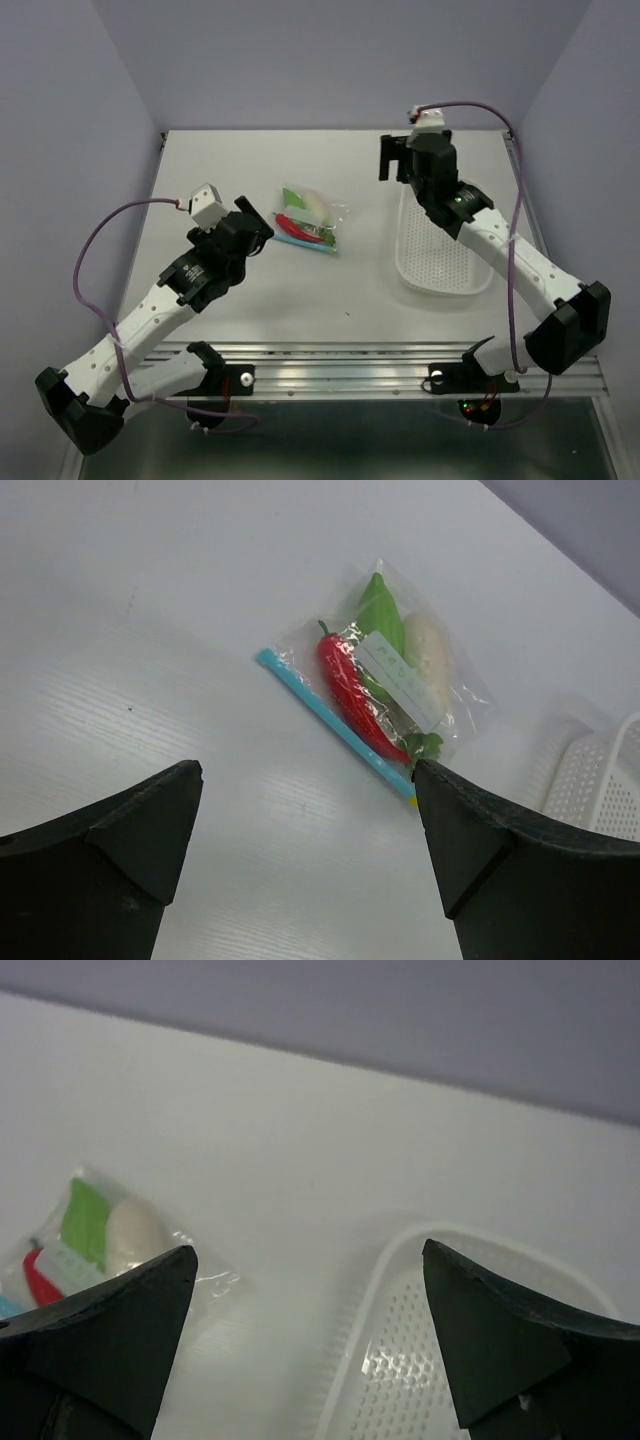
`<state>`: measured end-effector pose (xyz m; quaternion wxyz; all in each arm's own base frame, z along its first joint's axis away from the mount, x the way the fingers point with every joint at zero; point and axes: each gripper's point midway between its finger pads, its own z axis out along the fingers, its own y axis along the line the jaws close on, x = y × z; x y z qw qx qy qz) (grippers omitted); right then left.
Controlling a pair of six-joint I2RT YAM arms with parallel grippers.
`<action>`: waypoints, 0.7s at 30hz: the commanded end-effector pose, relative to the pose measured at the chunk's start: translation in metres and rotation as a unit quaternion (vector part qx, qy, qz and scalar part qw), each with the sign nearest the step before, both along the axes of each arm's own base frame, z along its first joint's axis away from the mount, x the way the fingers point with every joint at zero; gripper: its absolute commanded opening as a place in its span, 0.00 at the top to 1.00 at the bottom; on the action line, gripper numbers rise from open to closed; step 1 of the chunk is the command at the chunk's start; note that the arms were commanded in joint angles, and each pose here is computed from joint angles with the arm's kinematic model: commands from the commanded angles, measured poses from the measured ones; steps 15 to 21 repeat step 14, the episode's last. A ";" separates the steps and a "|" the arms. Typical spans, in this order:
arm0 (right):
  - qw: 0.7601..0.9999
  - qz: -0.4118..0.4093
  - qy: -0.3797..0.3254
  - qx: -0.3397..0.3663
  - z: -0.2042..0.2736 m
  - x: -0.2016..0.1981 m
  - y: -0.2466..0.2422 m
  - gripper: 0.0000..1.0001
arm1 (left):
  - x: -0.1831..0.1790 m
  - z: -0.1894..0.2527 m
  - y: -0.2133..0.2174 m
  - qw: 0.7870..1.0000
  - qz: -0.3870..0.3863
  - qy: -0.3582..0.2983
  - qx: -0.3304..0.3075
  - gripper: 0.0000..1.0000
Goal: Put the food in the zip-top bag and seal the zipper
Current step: Reset both arms
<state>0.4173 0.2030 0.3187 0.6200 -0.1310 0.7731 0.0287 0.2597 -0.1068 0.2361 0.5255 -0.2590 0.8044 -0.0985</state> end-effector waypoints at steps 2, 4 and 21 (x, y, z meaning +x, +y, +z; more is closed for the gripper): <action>0.931 -0.299 0.055 0.200 -0.044 -0.042 -0.106 0.00 | 0.020 0.029 0.005 0.999 0.011 -0.030 -0.025 0.01; 0.913 -0.345 0.064 0.210 -0.067 -0.067 -0.127 0.00 | 0.025 0.029 0.005 0.999 0.009 -0.027 -0.027 0.01; 0.895 -0.367 0.041 0.249 -0.066 -0.122 -0.163 0.00 | 0.029 0.010 -0.004 1.000 -0.009 0.010 -0.011 0.01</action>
